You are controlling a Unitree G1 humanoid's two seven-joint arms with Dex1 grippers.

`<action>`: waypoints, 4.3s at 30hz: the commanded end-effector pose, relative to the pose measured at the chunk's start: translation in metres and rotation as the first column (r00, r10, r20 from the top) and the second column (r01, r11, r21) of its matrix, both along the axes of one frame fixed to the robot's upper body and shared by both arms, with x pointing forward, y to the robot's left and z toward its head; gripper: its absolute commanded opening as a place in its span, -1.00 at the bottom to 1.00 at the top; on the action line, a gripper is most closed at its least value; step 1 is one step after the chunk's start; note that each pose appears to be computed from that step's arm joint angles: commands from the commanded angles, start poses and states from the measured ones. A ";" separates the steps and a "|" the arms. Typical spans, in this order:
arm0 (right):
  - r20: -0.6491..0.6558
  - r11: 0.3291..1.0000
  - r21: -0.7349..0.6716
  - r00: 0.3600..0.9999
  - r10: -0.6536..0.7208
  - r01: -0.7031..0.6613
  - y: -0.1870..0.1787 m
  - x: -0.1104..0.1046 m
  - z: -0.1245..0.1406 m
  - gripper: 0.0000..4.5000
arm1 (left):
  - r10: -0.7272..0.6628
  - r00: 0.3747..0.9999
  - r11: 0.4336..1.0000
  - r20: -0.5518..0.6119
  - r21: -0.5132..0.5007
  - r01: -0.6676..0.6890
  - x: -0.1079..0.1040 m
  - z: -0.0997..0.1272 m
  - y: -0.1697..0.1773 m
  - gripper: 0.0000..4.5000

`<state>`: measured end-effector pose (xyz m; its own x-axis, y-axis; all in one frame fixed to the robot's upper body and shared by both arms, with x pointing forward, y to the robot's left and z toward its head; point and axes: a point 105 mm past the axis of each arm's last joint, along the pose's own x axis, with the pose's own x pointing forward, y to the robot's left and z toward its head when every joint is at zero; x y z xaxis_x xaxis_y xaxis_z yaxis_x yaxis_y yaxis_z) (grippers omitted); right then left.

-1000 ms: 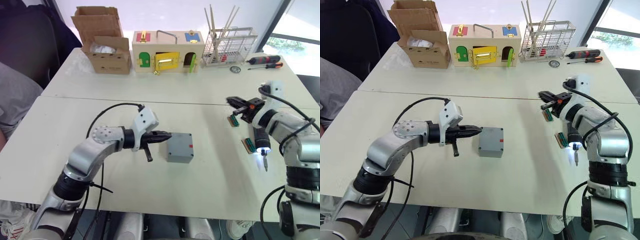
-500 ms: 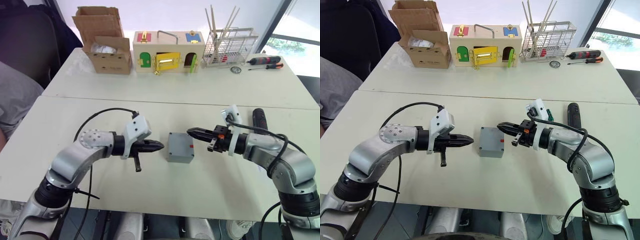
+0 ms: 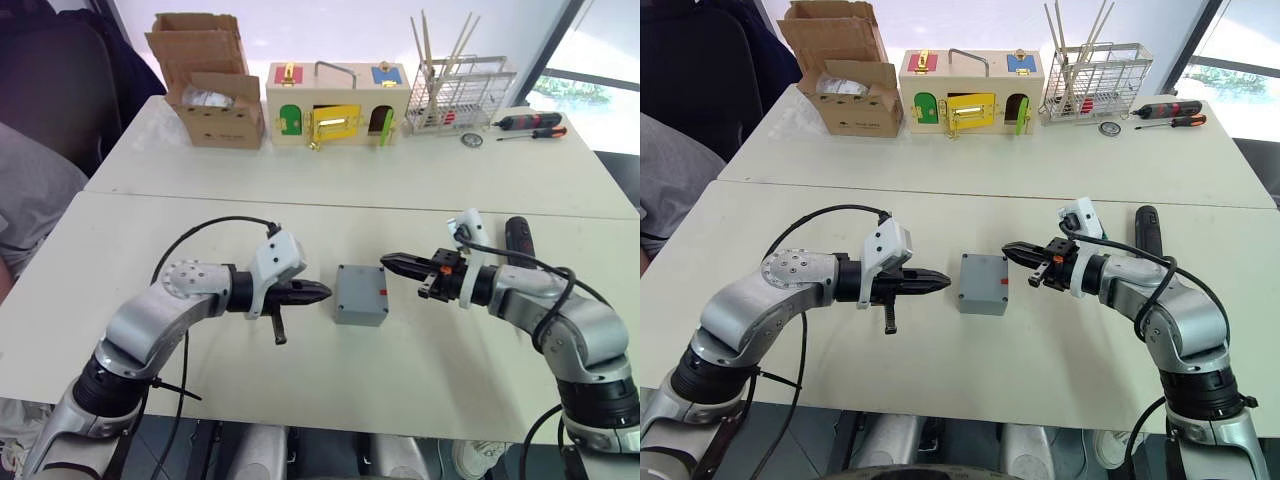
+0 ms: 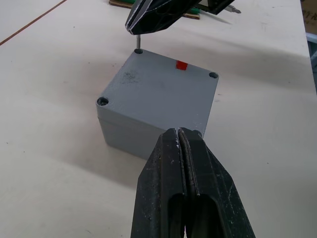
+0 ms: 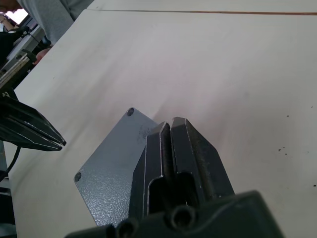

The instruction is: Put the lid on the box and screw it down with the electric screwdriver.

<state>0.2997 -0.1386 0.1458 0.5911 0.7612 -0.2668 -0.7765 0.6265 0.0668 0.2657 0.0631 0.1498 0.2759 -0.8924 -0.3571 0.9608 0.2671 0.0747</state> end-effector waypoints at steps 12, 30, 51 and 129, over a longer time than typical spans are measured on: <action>0.036 0.997 -0.064 0.999 0.037 -0.034 0.001 0.001 -0.002 -0.98 | -0.021 0.999 1.000 0.035 -0.015 0.021 -0.002 0.008 -0.005 -1.00; 0.114 0.917 -0.143 0.927 -0.358 0.372 -0.123 0.025 0.100 0.99 | -0.230 0.968 0.965 0.102 -0.101 0.240 -0.021 0.036 -0.043 -1.00; -0.556 0.731 -0.526 0.475 -0.682 0.434 -0.216 0.008 0.033 0.99 | -0.270 0.948 0.953 0.168 -0.090 0.288 -0.051 0.025 -0.072 -1.00; 0.305 0.838 0.546 0.932 -0.196 -0.002 0.005 -0.017 0.118 -0.15 | -0.121 0.992 0.991 0.026 -0.048 0.122 0.020 0.018 -0.026 -1.00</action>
